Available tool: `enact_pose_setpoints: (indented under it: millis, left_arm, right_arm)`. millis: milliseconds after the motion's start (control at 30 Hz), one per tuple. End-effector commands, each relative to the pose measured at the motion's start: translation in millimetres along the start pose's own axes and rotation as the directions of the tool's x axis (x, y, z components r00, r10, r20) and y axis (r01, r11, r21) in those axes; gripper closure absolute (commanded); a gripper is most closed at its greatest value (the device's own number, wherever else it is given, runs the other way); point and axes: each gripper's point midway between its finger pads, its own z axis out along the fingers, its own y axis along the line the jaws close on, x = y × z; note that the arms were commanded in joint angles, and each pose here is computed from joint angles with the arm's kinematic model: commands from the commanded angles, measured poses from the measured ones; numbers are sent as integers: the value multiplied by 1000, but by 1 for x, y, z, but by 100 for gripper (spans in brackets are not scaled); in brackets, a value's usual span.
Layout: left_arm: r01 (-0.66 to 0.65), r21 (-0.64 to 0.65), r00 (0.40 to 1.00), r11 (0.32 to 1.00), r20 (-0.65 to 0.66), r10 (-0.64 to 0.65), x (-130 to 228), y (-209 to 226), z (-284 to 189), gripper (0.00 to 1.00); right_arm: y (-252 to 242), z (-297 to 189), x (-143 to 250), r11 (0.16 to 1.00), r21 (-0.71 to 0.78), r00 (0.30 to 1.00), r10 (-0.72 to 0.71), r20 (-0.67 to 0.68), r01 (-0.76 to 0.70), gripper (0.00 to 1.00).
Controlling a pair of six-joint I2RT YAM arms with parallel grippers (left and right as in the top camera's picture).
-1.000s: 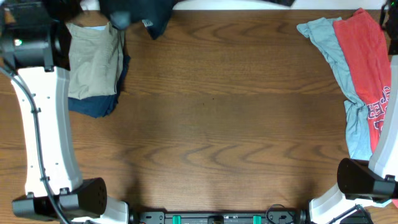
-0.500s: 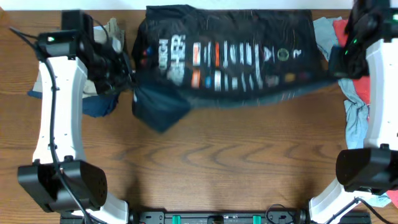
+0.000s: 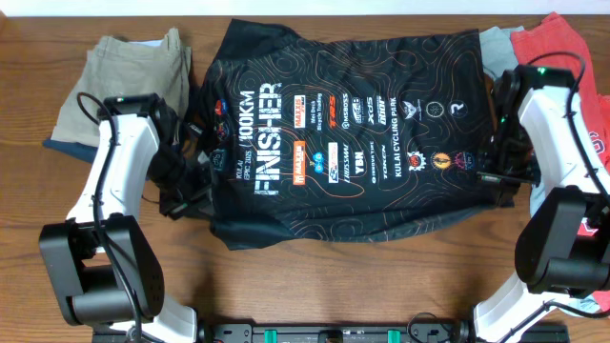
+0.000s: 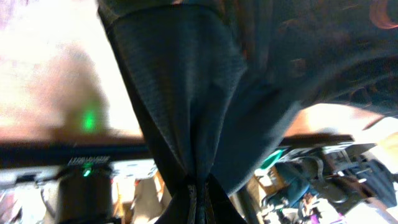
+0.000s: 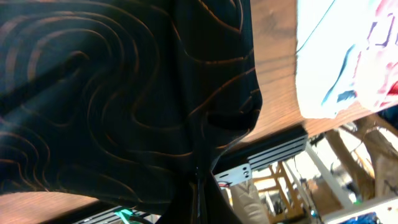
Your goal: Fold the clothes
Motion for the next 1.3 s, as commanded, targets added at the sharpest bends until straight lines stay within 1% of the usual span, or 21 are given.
enact_pose_setpoints:
  millis: [0,67,133,233,300,367,400,433,500,567,633,667,733,800,867,933,1067,1200,1267]
  left_arm:
    - [-21,-57,1000,998,22,22,11,12,-4,94]
    - [-28,-60,999,998,44,30,14,12,-8,94]
    - [-44,-55,995,998,91,49,11,10,-12,94]
    - [-66,-39,976,997,203,73,-10,4,-19,94]
    - [-62,-21,955,998,291,65,-31,-2,-24,94]
    - [-69,1,921,998,385,63,-55,-9,-32,94]
    - [-68,14,903,998,426,56,-66,-12,-37,94]
    - [-72,30,877,997,477,49,-78,-17,-43,94]
    - [-87,62,820,994,571,37,-102,-27,-58,94]
    - [-106,93,760,990,649,20,-123,-37,-73,94]
    - [-114,126,713,985,701,-7,-139,-45,-85,94]
    - [-111,144,697,983,716,-26,-146,-47,-89,94]
    - [-109,169,677,980,734,-51,-156,-51,-93,94]
    - [-109,173,676,979,735,-55,-163,-52,-90,94]
    - [-98,171,693,980,719,-56,-165,-51,-83,94]
    - [-77,164,724,983,688,-58,-163,-48,-72,94]
    - [-37,154,770,987,634,-69,-158,-41,-55,94]
    - [-23,150,785,988,615,-75,-154,-38,-50,94]
    - [-23,150,785,988,615,-75,-154,-38,-50,94]
  right_arm:
    - [-5,1,9,999,-4,999,53,3,-53,99]
    - [-6,-3,10,998,-12,998,58,28,-58,99]
    - [-5,-8,3,997,-34,994,69,83,-67,99]
    - [2,-15,-19,993,-83,977,93,190,-79,99]
    - [9,-20,-39,989,-121,958,113,263,-83,99]
    - [14,-26,-60,984,-156,930,135,341,-86,98]
    - [17,-30,-70,981,-174,913,148,381,-86,95]
    - [20,-34,-81,978,-191,894,160,418,-85,92]
    - [25,-40,-96,972,-222,862,179,474,-80,89]
    - [29,-45,-109,966,-248,832,197,519,-74,87]
    - [32,-50,-122,961,-269,800,214,561,-69,86]
    - [33,-52,-126,959,-276,787,221,576,-67,85]
    - [35,-57,-137,954,-294,756,237,611,-61,86]
    - [37,-59,-143,950,-306,734,248,632,-57,86]
    - [42,-59,-143,945,-325,740,246,626,-39,85]
    - [53,-57,-137,932,-363,766,229,600,5,76]
    - [80,-48,-117,898,-421,827,135,546,132,59]
    - [93,-21,-100,901,-409,866,84,492,145,52]
    - [97,-4,-92,906,-397,882,63,467,146,45]
